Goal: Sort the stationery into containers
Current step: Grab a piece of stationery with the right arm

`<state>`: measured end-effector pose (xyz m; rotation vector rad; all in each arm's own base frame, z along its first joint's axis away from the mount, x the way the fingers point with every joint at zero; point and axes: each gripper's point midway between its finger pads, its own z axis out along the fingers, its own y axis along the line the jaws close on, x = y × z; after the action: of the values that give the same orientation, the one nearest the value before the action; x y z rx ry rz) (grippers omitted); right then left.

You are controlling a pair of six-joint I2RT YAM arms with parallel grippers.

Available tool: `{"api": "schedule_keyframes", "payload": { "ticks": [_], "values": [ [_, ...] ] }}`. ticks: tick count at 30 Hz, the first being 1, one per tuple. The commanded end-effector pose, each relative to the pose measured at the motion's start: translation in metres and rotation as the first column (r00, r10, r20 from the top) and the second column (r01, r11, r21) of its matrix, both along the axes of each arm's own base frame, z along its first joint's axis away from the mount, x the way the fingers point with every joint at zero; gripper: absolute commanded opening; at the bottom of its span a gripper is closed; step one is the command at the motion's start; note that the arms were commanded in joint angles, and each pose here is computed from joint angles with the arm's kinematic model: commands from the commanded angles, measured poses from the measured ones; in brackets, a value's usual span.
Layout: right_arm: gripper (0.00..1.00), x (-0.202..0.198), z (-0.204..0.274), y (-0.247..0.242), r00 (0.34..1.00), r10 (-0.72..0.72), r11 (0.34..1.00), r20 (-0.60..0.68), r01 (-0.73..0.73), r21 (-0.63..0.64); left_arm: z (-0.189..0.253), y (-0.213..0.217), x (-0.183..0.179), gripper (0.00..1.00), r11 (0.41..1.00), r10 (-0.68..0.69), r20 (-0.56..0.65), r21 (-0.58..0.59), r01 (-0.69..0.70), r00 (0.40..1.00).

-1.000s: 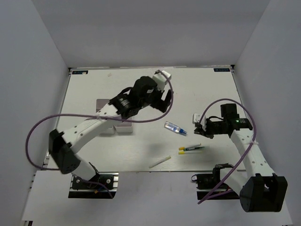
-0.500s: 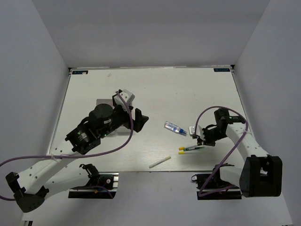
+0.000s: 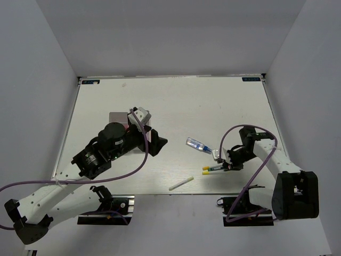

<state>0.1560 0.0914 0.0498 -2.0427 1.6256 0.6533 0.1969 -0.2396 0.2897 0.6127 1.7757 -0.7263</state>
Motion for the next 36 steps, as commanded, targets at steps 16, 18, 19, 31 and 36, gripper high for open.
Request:
{"api": "schedule_keyframes", "payload": {
  "ticks": [16, 18, 19, 31, 36],
  "values": [
    [0.31, 0.012, -0.024, 0.01, 1.0, -0.003, 0.999, -0.03, 0.002, -0.04, 0.001, 0.0, -0.006, 0.99, 0.999, -0.025, -0.002, -0.021, 0.025, 1.0],
    [0.29, 0.013, -0.025, 0.01, 1.0, -0.005, 0.999, -0.031, 0.003, -0.047, 0.001, 0.0, -0.006, 0.99, 0.999, -0.025, -0.002, -0.021, 0.025, 1.0],
    [0.27, 0.012, -0.025, 0.011, 0.999, -0.002, 0.999, -0.034, 0.001, -0.046, 0.001, 0.0, -0.006, 0.99, 0.999, -0.025, -0.002, -0.021, 0.025, 1.0],
    [0.28, 0.014, -0.036, 0.012, 1.0, -0.011, 0.996, -0.021, 0.009, -0.088, 0.001, -0.001, -0.008, 0.99, 0.999, -0.034, -0.004, -0.022, 0.034, 0.999],
    [0.3, 0.016, -0.038, 0.016, 1.0, -0.016, 0.995, -0.016, 0.015, -0.098, 0.001, -0.001, -0.008, 0.99, 0.999, -0.034, -0.004, -0.022, 0.034, 0.999]
  ]
}}
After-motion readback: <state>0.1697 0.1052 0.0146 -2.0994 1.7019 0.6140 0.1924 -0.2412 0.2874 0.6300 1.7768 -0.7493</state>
